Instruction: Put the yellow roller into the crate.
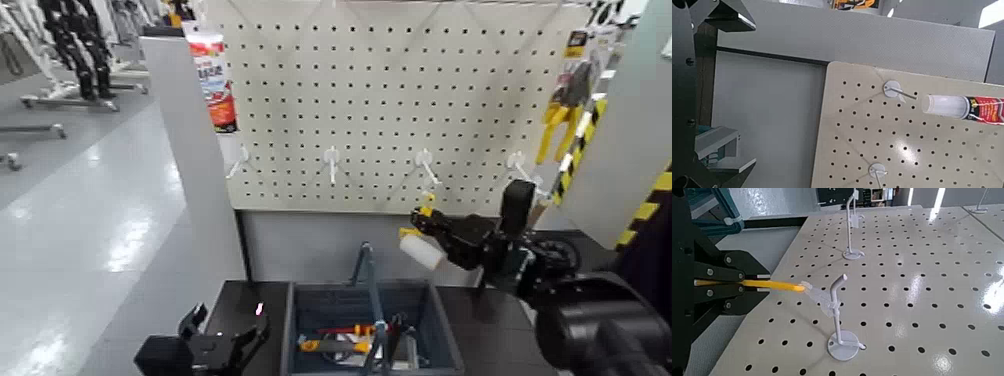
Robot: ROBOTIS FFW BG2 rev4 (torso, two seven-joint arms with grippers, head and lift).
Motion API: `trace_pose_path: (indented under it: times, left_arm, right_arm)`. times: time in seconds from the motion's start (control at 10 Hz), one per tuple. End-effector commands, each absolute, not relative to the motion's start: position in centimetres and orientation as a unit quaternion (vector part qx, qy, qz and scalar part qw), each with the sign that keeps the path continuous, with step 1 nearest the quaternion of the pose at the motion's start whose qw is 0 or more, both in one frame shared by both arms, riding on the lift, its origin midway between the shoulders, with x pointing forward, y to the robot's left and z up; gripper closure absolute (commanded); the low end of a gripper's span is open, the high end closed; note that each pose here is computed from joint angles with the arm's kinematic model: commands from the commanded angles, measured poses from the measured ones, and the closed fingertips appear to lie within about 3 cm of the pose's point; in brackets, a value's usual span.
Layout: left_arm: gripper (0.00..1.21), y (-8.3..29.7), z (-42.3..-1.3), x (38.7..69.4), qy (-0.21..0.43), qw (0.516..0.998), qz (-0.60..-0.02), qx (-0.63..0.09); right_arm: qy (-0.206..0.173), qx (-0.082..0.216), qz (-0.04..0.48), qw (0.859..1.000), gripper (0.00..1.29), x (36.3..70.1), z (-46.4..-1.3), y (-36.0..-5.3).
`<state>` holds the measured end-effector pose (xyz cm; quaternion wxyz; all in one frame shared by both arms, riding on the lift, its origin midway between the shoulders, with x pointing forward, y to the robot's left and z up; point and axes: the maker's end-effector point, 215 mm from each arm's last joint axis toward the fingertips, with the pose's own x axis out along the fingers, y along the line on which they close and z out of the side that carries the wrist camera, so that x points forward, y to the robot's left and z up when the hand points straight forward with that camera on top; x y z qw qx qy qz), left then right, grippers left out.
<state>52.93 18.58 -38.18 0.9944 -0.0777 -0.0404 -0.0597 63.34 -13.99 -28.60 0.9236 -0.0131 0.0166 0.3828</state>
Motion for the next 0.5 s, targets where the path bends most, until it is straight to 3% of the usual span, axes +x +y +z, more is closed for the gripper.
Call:
trace_pose_path:
  times: [0.1, 0.5]
  left_arm:
    - [0.11, 18.5, -38.2, 52.9, -0.039, 0.994, -0.060, -0.078]
    - [0.11, 18.4, -38.2, 53.0, -0.039, 0.994, -0.064, -0.075]
  right_arm:
    - [0.002, -0.003, 0.381, 0.925, 1.28, 61.6, -27.4, -13.9]
    - [-0.019, 0.016, 0.369, 0.929, 1.28, 58.5, -25.5, -14.5]
